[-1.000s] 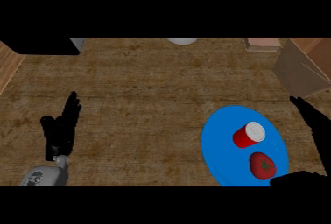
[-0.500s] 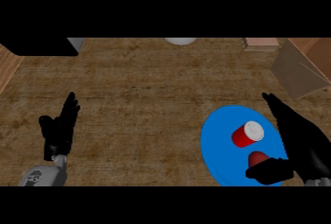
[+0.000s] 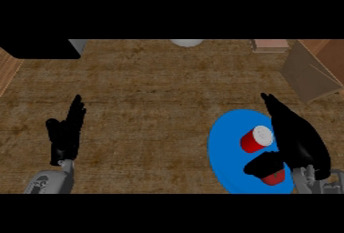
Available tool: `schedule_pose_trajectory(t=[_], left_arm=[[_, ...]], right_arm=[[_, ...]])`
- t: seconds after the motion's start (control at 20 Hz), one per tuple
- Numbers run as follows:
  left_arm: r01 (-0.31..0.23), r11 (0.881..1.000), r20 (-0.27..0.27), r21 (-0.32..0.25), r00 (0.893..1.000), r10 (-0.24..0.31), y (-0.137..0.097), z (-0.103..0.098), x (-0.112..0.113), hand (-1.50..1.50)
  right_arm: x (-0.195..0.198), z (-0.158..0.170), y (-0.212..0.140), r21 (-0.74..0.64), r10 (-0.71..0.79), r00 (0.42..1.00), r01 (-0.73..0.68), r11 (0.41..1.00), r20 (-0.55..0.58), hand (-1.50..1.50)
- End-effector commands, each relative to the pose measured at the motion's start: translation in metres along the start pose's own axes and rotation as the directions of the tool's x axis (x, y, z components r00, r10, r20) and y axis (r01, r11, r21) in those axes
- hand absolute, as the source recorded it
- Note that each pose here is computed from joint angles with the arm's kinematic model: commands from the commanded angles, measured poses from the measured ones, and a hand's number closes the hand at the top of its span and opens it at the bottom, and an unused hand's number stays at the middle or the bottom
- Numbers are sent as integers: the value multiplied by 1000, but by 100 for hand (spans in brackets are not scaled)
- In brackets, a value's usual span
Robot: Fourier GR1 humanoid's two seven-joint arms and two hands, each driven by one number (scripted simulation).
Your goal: Pick the can from the plate and place it in the cardboard box
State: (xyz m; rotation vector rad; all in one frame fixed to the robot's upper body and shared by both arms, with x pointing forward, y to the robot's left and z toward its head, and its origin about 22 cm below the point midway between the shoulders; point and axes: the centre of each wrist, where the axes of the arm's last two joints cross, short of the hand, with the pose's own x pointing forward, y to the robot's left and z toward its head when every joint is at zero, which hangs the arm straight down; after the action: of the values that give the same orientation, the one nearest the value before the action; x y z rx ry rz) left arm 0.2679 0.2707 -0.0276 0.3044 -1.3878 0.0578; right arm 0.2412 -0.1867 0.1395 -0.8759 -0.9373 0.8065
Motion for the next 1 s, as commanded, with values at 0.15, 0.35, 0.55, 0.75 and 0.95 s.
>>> schedule_pose_trajectory(t=[0.15, 0.35, 0.55, 0.75, 0.95], left_arm=[[2, 1000, -11, -1, 1000, -2, 19, 8, -12, 0], [4, 1000, 2, 1, 1000, -4, -2, 6, -3, 0], [15, 1000, 10, 20, 1000, -16, 13, 13, -4, 0], [-9, 1000, 4, 17, 1000, 9, -5, 13, -12, 0], [11, 1000, 6, 19, 1000, -11, -1, 0, 7, 0]], right_arm=[[12, -10, 8, 27, 31, 977, -26, 999, -213, -150], [10, -17, 28, 27, 42, 971, -37, 999, -237, -150], [15, -21, 11, 29, 69, 964, -63, 998, -256, -150], [-2, -37, 23, 63, 104, 955, -90, 994, -277, -150], [7, -33, 25, 65, 117, 956, -104, 992, -269, -150]])
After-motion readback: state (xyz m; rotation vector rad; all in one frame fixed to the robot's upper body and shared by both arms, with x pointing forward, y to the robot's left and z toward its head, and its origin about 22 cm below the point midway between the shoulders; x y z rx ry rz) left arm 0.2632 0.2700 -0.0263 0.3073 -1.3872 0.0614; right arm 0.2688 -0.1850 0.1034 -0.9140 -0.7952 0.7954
